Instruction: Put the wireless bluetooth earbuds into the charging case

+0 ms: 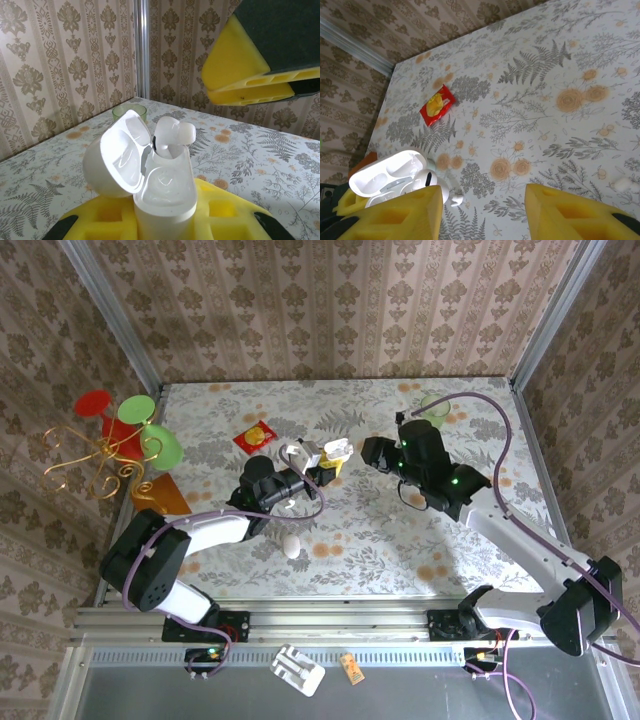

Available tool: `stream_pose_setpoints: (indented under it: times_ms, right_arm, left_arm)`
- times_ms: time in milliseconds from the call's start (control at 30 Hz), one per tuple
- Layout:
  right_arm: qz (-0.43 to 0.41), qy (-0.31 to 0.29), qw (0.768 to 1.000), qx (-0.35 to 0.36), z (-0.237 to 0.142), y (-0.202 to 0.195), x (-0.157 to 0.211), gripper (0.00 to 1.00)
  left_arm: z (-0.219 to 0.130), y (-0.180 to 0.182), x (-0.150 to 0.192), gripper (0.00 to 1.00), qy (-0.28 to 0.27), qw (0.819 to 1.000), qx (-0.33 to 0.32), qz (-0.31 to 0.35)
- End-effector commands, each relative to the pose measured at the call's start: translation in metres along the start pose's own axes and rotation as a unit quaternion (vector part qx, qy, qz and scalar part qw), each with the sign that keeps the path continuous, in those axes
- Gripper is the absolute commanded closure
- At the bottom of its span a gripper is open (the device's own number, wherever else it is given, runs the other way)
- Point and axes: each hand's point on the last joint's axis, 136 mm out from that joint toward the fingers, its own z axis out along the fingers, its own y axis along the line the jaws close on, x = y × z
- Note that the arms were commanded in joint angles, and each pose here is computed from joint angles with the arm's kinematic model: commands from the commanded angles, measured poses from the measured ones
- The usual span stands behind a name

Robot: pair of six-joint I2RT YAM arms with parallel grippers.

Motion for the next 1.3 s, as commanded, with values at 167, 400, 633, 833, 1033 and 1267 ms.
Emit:
stream_pose_setpoints:
  times_ms: [167, 400, 633, 833, 1033, 1267]
  right_arm:
    - [0.005, 0.052, 0.998, -0.023, 0.018, 0.008, 0.020, 0.54]
    - [0.003, 0.068, 0.997, -0.041, 0.023, 0.014, 0.026, 0.54]
    - [-0.002, 0.082, 0.995, -0.054, 0.027, 0.020, 0.029, 0.54]
    - [-0.012, 0.067, 0.997, -0.020, 0.019, 0.002, 0.028, 0.54]
    - [0.000, 0.048, 0.999, -0.020, 0.016, -0.002, 0.019, 0.54]
    - [-0.007, 0.062, 0.997, -0.040, 0.025, 0.013, 0.015, 0.54]
  left_arm:
    - [-0.002, -0.001, -0.013, 1.00, -0.022, 1.000, 0.006, 0.006]
    - [-0.001, -0.002, -0.012, 1.00, -0.021, 1.000, 0.007, 0.006]
    - [0.000, -0.002, -0.011, 1.00, -0.019, 1.000, 0.009, 0.005]
    - [-0.001, 0.001, -0.011, 1.00, -0.019, 1.000, 0.005, 0.008]
    - [-0.001, 0.002, -0.009, 1.00, -0.016, 1.000, 0.005, 0.010]
    - [-0.001, 0.001, -0.003, 1.00, -0.008, 1.000, 0.009, 0.012]
